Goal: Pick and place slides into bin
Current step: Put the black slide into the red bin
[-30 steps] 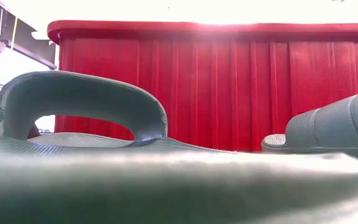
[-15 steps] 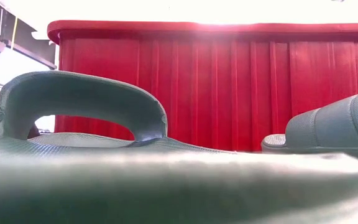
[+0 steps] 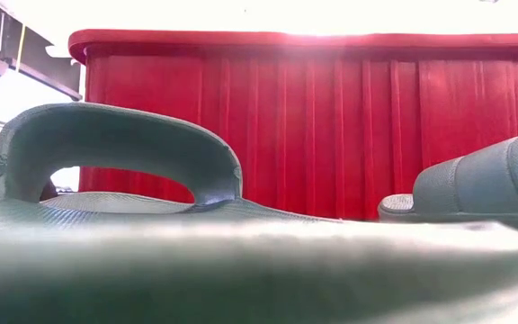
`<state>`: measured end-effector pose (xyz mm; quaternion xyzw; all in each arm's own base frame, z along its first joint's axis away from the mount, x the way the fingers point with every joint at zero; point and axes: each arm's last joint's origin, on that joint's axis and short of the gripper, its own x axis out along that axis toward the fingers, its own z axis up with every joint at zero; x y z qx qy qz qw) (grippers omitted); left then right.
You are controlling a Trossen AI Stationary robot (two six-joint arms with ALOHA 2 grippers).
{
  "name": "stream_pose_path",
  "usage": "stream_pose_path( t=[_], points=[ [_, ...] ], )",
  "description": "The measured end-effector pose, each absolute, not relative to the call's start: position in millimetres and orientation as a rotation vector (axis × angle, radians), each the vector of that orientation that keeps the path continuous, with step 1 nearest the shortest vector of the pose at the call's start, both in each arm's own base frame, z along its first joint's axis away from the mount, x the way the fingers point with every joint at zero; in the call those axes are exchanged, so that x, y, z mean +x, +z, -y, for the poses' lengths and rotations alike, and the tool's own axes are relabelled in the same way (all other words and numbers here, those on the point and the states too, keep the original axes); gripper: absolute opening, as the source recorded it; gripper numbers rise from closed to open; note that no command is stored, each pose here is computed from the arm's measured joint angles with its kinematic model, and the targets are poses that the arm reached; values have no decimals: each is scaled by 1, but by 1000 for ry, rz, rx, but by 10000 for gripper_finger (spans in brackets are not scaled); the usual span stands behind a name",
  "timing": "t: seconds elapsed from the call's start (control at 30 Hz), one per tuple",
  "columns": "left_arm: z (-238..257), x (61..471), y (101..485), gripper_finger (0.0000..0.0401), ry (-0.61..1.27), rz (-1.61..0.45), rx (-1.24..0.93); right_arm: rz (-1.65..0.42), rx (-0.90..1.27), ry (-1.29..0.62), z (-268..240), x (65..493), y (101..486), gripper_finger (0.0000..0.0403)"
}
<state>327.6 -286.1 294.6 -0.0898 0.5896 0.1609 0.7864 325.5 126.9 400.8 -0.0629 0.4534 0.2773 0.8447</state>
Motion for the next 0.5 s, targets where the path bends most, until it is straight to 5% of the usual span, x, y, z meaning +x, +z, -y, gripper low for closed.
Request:
stream_pose_path(
  t=[0.27, 0.5],
  points=[
    [265, 305, 354, 1, 351, -985, -95, -733, -373, 484, -212, 360, 363, 129],
    [246, 288, 389, 0, 324, -866, -12, -600, -243, 409, -254, 405, 315, 129]
  ],
)
